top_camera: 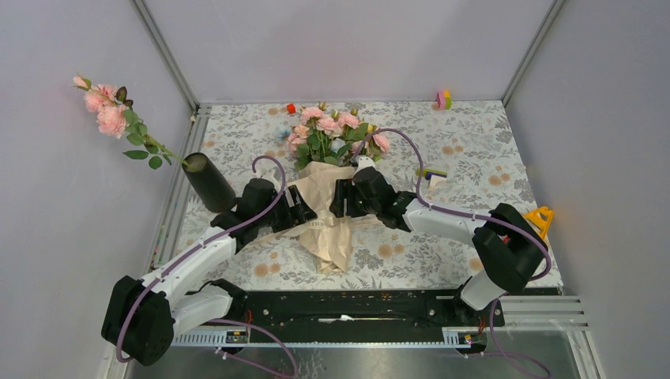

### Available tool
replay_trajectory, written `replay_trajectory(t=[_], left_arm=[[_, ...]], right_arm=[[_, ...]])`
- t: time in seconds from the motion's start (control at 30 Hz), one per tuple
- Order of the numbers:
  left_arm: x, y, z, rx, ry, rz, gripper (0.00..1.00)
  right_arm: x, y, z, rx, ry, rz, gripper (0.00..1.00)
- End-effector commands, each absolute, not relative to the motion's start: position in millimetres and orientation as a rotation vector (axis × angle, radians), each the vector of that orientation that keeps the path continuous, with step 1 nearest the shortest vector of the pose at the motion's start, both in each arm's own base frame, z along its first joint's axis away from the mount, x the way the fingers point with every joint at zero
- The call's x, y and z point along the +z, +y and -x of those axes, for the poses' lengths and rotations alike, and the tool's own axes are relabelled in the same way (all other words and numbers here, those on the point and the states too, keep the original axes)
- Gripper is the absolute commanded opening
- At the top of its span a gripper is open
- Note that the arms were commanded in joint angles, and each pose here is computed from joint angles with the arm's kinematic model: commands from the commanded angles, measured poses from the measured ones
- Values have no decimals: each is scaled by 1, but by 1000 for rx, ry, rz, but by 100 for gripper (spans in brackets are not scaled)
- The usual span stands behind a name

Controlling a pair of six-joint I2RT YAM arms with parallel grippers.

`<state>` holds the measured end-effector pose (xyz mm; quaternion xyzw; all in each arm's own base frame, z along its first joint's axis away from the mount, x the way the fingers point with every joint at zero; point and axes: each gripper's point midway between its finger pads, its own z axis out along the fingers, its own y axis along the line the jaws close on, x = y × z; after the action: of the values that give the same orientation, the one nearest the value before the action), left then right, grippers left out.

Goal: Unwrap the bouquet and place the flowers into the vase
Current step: Untie the ribbon from the wrapping paper.

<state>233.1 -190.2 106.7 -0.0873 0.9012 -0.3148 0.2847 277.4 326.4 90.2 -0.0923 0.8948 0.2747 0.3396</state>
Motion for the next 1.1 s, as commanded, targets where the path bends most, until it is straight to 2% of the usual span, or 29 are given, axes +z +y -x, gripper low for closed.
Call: replay_trajectory(t=[0.0, 0.1, 0.27, 0.37, 0.63, 0.77, 1.07], left_arm=[[114, -196, -238, -877, 2362, 233, 71], [111, -196, -235, -883, 2370, 238, 65], [109, -194, -231, -884, 2369, 244, 51], [109, -195, -230, -890, 2371, 244, 46], [105, -193, -229, -876, 2376, 248, 43], [108, -191, -230, -868, 2356, 235, 47], [124, -188, -230, -851, 2291, 133, 78]], right_arm=[[101, 335, -274, 776, 2310, 220, 68], [101, 334, -272, 786, 2311, 211, 61], [103, 332, -268, 801, 2310, 202, 43], [103, 331, -266, 806, 2310, 198, 33], [107, 325, -265, 800, 2300, 182, 13], [112, 315, -267, 755, 2277, 161, 0], [128, 285, -269, 622, 2225, 158, 0]])
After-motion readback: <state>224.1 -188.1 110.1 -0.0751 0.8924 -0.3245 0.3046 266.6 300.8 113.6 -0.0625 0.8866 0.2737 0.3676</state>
